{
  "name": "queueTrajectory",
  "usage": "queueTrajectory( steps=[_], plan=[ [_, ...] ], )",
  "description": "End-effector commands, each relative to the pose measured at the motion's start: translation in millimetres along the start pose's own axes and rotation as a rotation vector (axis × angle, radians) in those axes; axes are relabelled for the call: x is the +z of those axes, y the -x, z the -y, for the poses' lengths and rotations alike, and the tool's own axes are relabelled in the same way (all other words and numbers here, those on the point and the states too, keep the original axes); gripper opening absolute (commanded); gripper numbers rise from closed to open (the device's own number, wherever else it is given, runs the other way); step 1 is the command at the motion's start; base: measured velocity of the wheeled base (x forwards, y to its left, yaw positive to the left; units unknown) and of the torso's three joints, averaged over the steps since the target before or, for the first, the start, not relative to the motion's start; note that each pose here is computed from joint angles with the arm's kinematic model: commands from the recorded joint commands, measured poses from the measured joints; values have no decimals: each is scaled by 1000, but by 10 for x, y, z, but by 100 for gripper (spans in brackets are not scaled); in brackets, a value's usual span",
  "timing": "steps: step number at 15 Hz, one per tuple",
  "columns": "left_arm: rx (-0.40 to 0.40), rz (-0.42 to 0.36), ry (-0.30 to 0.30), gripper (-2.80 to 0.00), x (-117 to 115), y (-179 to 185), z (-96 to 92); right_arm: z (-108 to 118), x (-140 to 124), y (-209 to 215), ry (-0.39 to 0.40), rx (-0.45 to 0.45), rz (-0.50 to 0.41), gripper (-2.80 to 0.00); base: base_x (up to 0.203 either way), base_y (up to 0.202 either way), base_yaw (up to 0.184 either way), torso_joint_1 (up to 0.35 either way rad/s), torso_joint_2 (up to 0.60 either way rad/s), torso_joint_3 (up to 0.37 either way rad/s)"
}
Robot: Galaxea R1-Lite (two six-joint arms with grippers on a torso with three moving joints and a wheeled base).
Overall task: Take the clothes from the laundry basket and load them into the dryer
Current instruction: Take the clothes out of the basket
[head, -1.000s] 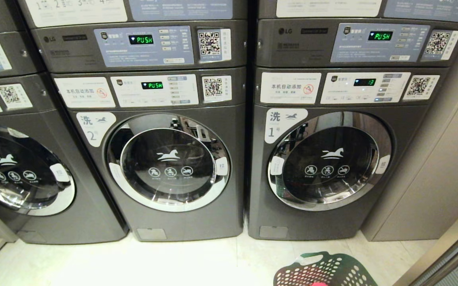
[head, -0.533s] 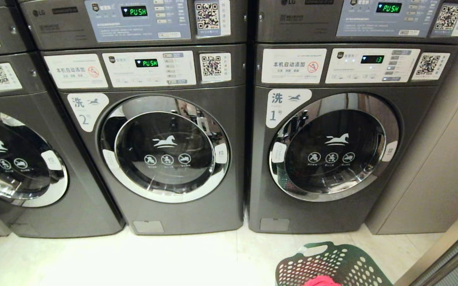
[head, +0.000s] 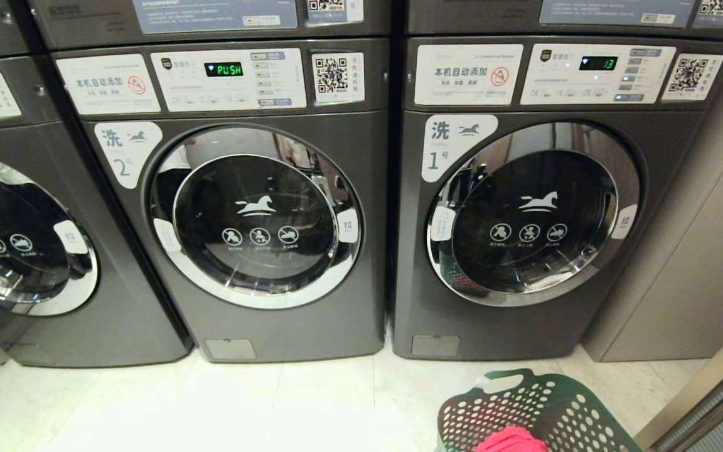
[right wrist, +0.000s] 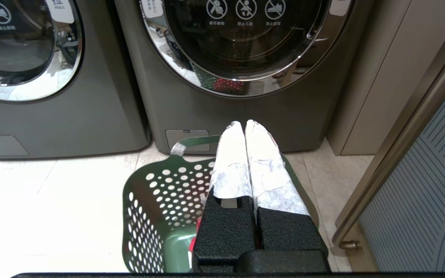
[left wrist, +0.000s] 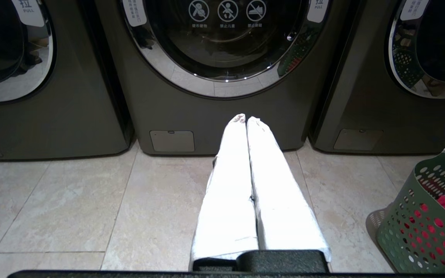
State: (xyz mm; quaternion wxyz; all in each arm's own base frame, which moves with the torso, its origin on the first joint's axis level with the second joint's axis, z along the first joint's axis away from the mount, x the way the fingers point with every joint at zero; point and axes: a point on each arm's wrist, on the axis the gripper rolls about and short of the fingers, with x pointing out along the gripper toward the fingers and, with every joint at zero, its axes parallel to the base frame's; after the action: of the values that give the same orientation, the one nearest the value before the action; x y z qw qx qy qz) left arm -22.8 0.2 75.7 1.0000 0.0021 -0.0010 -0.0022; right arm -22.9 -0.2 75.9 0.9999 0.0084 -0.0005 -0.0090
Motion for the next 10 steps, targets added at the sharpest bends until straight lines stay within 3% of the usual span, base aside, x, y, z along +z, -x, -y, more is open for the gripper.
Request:
queueTrajectory(
  steps=[1, 10],
  plan=[
    [0, 0, 0, -280, -1, 0, 0, 0, -2, 1, 0, 0, 1, -280, 0, 0, 0, 0, 0, 0],
    [0, 0, 1, -280, 0, 1, 0, 0, -5, 0, 0, 0, 1, -280, 0, 0, 0, 1, 41, 41]
  ],
)
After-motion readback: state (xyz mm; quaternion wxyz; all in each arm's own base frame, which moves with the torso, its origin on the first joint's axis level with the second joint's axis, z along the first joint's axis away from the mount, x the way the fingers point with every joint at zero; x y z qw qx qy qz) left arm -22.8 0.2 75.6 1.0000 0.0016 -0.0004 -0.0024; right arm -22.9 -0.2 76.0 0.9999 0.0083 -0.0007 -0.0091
